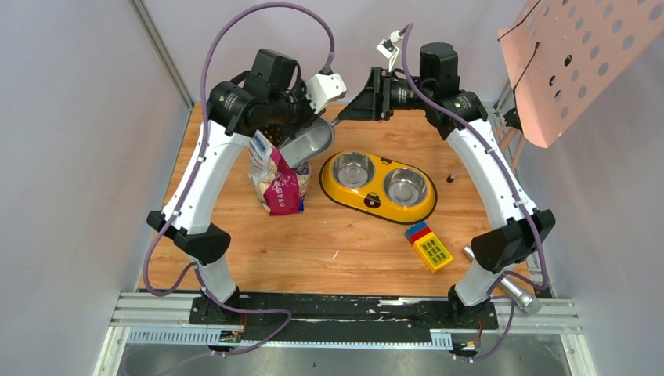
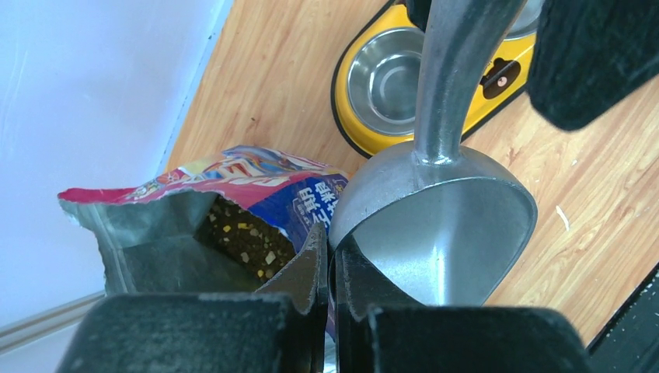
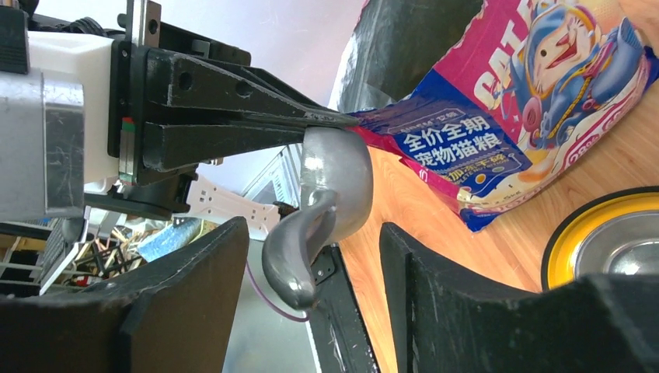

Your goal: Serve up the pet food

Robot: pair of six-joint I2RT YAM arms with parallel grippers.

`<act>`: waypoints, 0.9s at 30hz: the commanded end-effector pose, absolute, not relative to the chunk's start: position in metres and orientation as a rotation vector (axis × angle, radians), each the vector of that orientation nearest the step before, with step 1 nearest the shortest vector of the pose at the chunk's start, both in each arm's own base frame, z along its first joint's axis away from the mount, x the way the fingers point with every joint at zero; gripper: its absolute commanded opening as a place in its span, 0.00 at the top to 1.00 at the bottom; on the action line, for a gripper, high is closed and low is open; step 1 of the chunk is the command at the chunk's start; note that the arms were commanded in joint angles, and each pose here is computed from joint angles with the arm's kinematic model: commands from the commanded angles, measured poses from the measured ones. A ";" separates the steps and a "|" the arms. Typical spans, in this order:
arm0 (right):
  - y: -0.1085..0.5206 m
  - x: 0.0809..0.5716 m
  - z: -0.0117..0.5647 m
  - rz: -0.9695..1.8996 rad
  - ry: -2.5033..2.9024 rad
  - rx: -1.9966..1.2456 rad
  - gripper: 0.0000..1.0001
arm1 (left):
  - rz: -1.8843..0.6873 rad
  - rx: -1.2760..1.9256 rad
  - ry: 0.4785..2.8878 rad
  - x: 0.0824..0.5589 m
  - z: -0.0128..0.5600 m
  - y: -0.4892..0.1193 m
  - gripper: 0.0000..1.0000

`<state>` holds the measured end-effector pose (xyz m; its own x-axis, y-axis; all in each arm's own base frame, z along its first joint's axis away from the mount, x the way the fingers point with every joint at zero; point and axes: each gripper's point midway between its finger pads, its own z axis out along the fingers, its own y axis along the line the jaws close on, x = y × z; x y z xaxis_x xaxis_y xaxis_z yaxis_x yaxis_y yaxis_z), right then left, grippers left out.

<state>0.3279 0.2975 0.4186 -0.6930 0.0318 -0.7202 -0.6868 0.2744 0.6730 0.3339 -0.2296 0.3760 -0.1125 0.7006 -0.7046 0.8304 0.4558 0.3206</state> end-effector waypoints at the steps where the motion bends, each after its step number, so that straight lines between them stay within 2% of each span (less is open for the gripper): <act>1: 0.294 0.314 0.438 1.481 1.837 -0.649 0.38 | -0.193 1.277 1.784 0.337 0.394 -0.241 1.00; 4: 0.294 0.314 0.439 1.486 1.831 -0.661 0.44 | -0.187 1.278 1.781 0.339 0.393 -0.246 1.00; 12: 0.290 0.313 0.428 1.433 1.854 -0.671 0.48 | -0.107 1.301 1.745 0.349 0.396 -0.245 1.00; 17: 0.291 0.316 0.424 1.432 1.867 -0.666 0.55 | -0.106 1.320 1.720 0.349 0.397 -0.250 1.00; 25: 0.293 0.329 0.428 1.405 1.855 -0.639 0.56 | -0.116 1.367 1.730 0.343 0.388 -0.257 1.00; 27: 0.293 0.330 0.424 1.405 1.866 -0.638 0.62 | -0.103 1.366 1.731 0.344 0.388 -0.256 1.00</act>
